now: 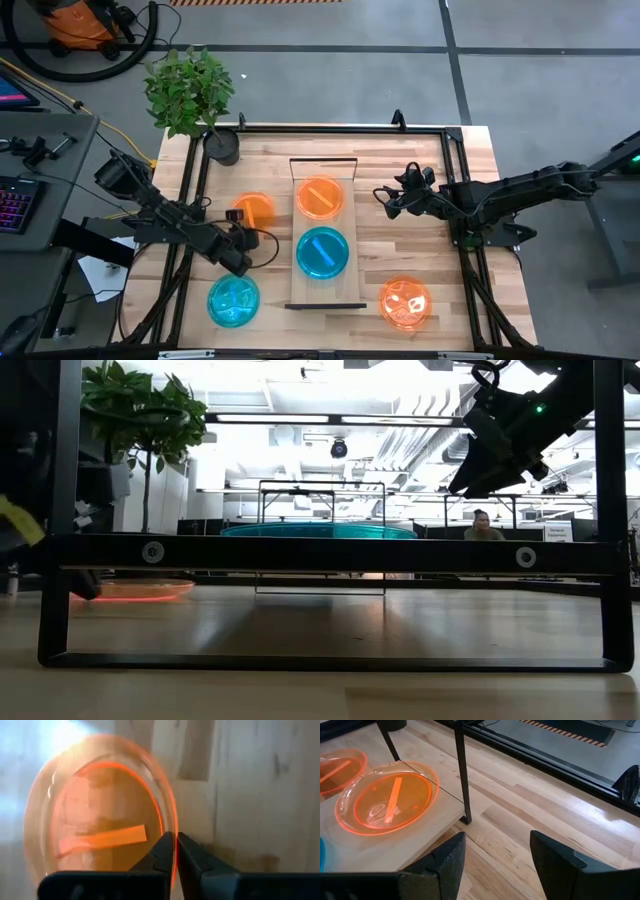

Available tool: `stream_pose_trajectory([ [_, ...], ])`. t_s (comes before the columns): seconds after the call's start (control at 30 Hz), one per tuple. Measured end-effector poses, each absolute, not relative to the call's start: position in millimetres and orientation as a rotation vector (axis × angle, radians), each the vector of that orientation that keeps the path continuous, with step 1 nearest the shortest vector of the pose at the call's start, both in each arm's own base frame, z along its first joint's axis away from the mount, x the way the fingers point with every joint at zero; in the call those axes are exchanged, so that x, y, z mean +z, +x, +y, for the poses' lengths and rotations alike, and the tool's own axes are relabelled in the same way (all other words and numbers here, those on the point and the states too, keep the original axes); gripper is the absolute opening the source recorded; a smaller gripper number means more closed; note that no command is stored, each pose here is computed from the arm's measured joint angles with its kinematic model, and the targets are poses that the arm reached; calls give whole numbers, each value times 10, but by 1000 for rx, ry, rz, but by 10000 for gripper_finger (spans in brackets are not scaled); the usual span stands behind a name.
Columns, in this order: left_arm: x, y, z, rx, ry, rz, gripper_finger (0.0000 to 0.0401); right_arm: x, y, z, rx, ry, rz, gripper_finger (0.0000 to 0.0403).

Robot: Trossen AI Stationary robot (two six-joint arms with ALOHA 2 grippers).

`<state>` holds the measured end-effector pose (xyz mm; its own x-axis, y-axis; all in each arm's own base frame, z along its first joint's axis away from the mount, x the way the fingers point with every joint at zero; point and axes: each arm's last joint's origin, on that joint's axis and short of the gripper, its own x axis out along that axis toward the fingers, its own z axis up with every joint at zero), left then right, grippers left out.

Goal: Place and stack plates onto a shelf
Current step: Stack the left orange plate on top of the orange plate on the shelf

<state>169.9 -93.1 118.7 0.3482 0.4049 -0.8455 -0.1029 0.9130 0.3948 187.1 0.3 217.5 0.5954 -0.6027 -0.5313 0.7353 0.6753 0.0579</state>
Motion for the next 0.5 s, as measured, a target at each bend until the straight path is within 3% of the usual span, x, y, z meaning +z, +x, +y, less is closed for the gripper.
stream_pose_trajectory([
  [0.23, 1631, 1874, -1124, 214, 365, 1265, 1, 2175, 1872, 5, -788, 285, 504, 204],
  [0.5, 2155, 2102, -1302, 245, 611, 1026, 1, 2175, 1871, 4, -790, 278, 505, 204],
])
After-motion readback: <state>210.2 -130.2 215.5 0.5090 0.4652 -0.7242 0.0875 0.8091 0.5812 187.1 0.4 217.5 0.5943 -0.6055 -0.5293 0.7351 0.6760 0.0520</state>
